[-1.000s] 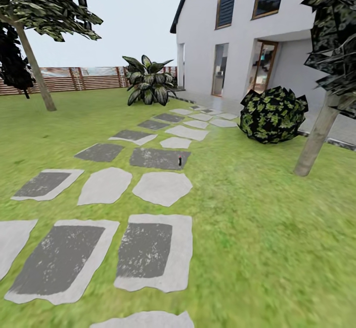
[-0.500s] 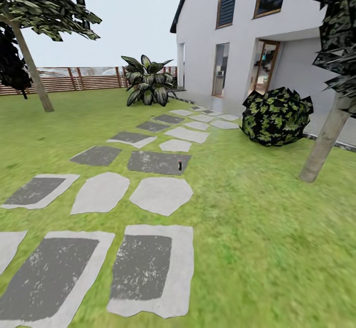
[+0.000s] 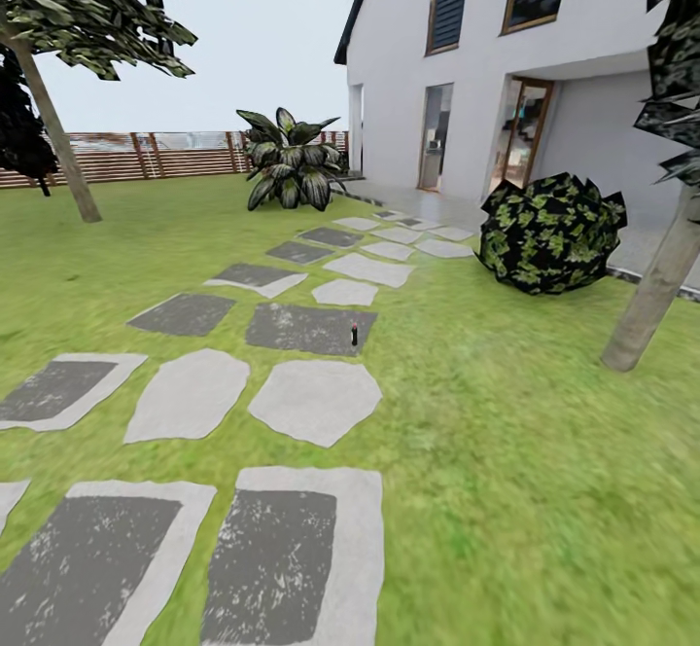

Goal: Pick up the pesticide atomizer in the garden and spray insectifuge to fully cover both potted plants in the garden.

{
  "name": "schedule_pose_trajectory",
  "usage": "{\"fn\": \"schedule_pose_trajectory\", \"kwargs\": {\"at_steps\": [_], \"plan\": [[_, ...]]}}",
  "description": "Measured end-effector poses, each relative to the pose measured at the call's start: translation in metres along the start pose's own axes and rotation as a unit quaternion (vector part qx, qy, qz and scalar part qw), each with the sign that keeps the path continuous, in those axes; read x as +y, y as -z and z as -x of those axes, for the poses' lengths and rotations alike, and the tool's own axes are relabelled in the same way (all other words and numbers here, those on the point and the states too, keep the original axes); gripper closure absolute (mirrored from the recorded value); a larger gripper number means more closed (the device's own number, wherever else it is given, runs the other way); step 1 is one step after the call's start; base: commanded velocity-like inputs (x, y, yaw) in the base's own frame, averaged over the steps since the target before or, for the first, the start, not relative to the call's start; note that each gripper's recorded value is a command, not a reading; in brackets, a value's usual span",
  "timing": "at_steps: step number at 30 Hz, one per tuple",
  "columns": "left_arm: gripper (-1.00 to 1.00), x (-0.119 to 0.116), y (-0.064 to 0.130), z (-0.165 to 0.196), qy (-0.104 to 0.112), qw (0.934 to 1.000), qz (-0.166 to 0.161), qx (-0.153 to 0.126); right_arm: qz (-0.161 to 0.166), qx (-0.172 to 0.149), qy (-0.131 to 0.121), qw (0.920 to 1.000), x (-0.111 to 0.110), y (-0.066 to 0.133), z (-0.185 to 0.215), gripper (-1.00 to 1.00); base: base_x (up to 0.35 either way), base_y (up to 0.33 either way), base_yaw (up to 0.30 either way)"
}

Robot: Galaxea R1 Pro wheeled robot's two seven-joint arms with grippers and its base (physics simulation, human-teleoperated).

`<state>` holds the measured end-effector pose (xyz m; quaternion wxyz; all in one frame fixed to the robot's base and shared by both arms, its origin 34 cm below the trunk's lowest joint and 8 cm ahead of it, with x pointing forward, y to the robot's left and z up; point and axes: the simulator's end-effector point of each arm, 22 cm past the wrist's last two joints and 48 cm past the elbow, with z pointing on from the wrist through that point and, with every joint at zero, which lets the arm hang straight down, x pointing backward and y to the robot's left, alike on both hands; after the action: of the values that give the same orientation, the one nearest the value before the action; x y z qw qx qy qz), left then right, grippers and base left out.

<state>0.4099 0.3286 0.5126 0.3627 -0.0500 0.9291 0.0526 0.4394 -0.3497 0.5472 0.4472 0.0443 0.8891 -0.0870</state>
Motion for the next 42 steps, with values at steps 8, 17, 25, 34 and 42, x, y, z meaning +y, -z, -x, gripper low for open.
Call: {"fn": "schedule_pose_trajectory", "kwargs": {"at_steps": [8,17,25,34,42], "plan": [[-1.0,0.0002,-0.0001,0.0001,0.0,1.0,0.0,0.0,0.0,0.0,0.0,1.0,-0.0003,0.0,0.0,-1.0,0.339,0.0,0.0],[-1.0,0.0004,0.0005,0.0012,0.0,1.0,0.0,-0.002,0.0,-0.001,-0.001,1.0,-0.0005,0.0009,0.0004,-1.0,0.339,0.0,0.0],[-1.0,0.0002,-0.0004,0.0008,0.0,1.0,0.0,-0.001,0.0,0.0,-0.001,1.0,0.0003,-0.0001,0.0002,-1.0,0.34,0.0,0.0],[-1.0,0.0002,-0.0005,0.001,0.0,1.0,0.0,-0.001,0.0,0.0,-0.001,1.0,0.0004,0.0,0.0004,-1.0,0.34,0.0,0.0],[-1.0,-0.0001,-0.0005,0.001,0.0,1.0,0.0,-0.001,-0.001,-0.001,-0.001,1.0,0.0003,-0.0001,0.0005,-1.0,0.339,0.0,0.0]]}}
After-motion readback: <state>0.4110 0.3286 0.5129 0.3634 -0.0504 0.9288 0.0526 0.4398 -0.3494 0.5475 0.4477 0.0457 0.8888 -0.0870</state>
